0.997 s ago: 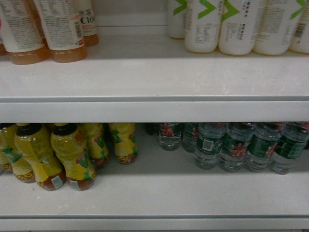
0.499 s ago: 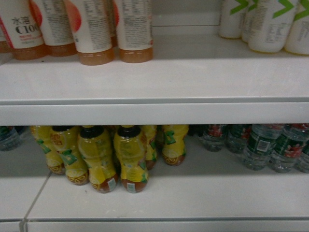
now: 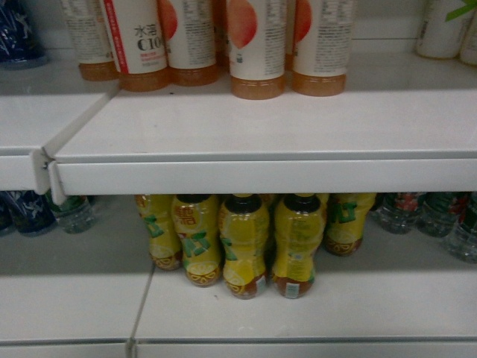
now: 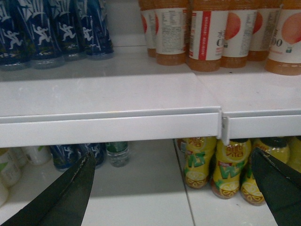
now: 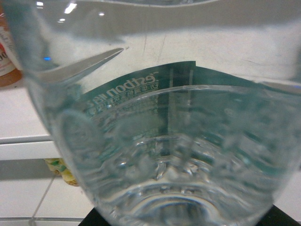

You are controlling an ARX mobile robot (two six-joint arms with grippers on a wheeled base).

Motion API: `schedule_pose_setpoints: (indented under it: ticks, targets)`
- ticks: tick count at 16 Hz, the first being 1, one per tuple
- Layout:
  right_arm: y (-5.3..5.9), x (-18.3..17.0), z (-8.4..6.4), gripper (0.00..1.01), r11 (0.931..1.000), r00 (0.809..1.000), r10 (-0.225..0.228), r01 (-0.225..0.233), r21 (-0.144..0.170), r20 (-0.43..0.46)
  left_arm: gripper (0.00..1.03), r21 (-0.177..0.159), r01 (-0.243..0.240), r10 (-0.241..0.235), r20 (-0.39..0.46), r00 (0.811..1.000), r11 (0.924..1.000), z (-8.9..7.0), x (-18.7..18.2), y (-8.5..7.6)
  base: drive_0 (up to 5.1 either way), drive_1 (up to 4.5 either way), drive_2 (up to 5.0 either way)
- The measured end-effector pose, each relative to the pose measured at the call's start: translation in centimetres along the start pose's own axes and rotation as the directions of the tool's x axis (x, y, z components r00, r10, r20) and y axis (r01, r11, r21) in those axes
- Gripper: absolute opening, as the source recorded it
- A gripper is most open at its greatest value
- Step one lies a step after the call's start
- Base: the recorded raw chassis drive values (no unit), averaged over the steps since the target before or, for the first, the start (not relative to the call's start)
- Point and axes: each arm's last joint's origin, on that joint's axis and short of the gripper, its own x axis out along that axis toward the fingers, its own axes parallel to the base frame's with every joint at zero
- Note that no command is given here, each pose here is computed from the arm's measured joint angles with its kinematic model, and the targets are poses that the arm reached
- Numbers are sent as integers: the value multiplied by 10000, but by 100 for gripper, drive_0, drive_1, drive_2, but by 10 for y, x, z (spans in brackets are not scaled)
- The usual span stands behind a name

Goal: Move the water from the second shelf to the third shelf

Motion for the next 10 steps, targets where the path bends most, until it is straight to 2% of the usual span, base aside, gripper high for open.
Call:
schedule_pose_setpoints:
  ticks: [10]
  targets:
    - [0,0,-1,39,10000,10000,-9,9,21,-66,98,0,0,0,31,10000,10000,0,0,0,-509,236,236]
